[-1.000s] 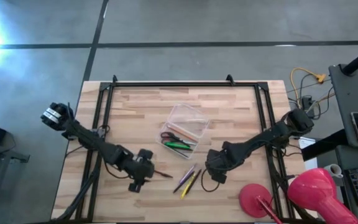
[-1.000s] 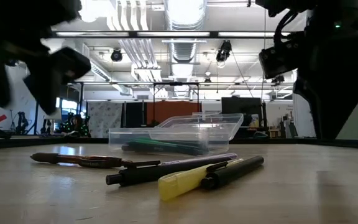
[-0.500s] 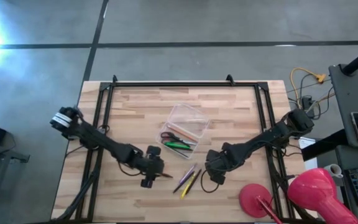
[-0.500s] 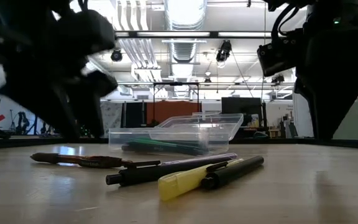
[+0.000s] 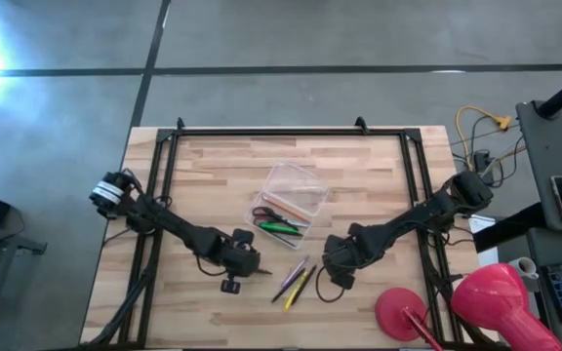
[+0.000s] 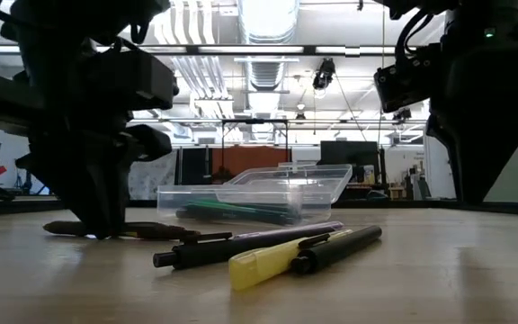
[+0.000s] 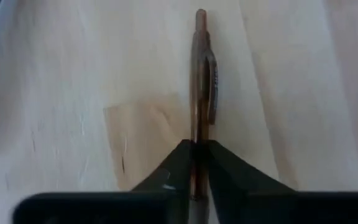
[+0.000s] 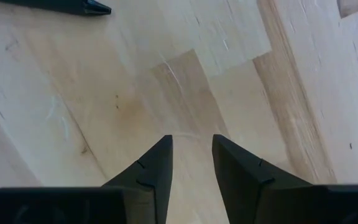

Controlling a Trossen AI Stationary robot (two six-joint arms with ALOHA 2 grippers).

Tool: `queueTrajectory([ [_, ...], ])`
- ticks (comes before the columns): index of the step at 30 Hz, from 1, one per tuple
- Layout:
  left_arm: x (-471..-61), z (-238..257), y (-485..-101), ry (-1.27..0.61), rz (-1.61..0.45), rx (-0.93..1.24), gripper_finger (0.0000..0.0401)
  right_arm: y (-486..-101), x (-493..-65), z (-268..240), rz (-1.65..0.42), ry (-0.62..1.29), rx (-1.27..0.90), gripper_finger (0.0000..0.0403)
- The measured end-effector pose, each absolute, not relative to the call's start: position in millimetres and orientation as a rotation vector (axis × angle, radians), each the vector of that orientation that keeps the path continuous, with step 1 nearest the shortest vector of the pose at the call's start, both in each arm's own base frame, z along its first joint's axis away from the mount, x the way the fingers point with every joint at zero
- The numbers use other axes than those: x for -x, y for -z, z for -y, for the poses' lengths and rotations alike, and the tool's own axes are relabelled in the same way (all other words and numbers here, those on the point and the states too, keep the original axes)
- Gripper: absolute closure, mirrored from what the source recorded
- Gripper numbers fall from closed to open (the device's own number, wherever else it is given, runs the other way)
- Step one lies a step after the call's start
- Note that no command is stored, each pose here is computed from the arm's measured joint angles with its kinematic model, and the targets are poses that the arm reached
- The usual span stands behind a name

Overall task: Pick & place school supplies into a supply box
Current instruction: Put the brown pen into the transparent case

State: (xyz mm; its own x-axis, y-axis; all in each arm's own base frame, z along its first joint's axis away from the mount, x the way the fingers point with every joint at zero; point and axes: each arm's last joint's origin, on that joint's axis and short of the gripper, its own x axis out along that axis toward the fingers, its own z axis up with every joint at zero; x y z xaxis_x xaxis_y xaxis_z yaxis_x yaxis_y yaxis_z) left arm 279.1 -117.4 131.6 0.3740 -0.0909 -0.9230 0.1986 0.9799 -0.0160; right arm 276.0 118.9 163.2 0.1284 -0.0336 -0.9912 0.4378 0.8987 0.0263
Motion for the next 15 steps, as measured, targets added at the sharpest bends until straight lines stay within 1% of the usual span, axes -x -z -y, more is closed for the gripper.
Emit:
queueTrajectory([
  [1,-279.2,116.9,-134.8,0.183,-1.181,-0.101,0.0384,-163.0,-275.8,-118.9,-1.410,0.345,-0.337,0.0301],
  [3,-280.1,115.9,-143.5,0.169,-1.218,-0.110,0.0386,-162.8,-275.5,-118.7,-1.416,0.330,-0.316,0.0303],
  [6,-277.8,113.5,-161.7,0.141,-1.314,-0.199,0.0388,-162.8,-275.4,-117.8,-1.406,0.338,-0.285,0.0308],
  [10,-292.0,107.6,-207.8,0.107,-1.242,-0.346,0.0392,-163.1,-276.1,-116.1,-1.367,0.378,-0.241,0.0314],
  [15,-318.5,79.7,-248.0,0.031,-1.122,-0.446,0.0393,-167.1,-274.7,-112.4,-1.307,0.440,-0.177,0.0322],
])
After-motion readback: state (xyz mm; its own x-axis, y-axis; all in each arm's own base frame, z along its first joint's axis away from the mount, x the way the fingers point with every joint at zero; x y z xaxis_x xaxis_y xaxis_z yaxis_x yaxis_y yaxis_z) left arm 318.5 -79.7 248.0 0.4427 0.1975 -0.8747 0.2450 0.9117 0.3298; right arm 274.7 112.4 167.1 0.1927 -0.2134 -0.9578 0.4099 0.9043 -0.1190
